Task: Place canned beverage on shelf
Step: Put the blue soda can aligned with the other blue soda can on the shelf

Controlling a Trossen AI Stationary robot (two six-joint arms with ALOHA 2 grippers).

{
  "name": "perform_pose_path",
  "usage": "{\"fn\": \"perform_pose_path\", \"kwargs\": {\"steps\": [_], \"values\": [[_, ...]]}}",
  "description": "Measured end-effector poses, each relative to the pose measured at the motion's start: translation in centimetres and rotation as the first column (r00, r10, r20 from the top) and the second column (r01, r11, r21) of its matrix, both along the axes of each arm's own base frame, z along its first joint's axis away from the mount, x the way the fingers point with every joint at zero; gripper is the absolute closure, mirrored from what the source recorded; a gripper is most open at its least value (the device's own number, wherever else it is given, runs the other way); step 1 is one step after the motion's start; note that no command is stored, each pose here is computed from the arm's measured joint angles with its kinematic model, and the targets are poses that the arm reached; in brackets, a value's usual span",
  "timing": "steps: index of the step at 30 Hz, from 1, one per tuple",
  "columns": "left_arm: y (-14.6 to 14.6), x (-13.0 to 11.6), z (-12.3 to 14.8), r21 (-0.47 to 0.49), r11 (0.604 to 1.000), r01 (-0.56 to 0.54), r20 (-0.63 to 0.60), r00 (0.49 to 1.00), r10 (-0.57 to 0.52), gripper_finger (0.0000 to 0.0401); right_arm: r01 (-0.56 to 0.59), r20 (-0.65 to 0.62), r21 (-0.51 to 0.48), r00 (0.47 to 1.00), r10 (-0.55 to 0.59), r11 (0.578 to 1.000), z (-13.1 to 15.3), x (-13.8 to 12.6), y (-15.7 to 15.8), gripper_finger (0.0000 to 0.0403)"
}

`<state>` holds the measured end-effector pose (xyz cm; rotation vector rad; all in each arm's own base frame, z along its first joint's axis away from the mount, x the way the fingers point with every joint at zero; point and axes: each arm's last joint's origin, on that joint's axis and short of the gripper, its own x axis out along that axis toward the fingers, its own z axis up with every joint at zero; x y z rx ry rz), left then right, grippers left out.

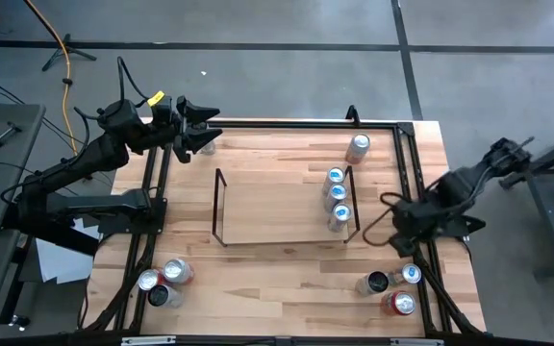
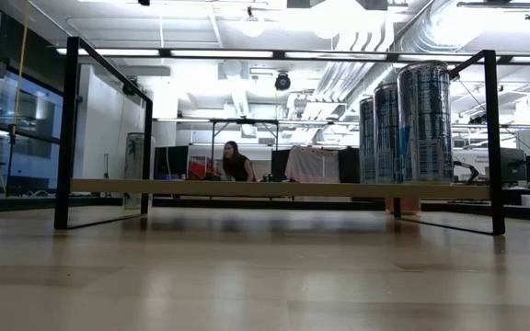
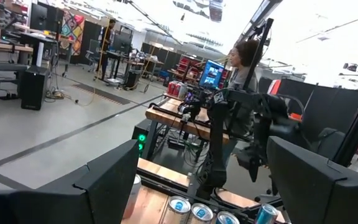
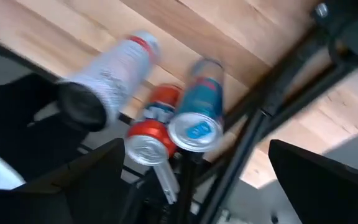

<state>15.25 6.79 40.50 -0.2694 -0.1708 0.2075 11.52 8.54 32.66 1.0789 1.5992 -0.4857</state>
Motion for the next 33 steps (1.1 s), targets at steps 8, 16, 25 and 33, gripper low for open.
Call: {"fn": "perform_pose_path", "kwargs": {"steps": [8,16,25,33], "values": [[0.0,0.0,0.0,0.017,1.0,-0.003,0.0,1.0,0.003,0.0087,-0.079,-0.014,-0.018,0.997,0.079,0.997,-2.8,-0.7,2.1,0.0018],[0.0,0.0,0.0,0.018,1.0,-0.004,0.001,1.0,0.004,0.0087,-0.088,-0.046,-0.049,0.995,0.086,0.995,-5.1,-0.9,4.2,0.0018],[0.0,0.0,0.1,0.018,1.0,-0.004,0.001,1.0,0.004,0.0087,-0.134,-0.101,-0.127,0.987,0.122,0.983,-7.0,-0.1,6.3,0.0018],[0.0,0.0,0.1,0.017,1.0,-0.004,0.002,1.0,0.004,0.0087,-0.139,-0.122,-0.146,0.985,0.121,0.979,-8.3,0.9,7.6,0.0018]]}}
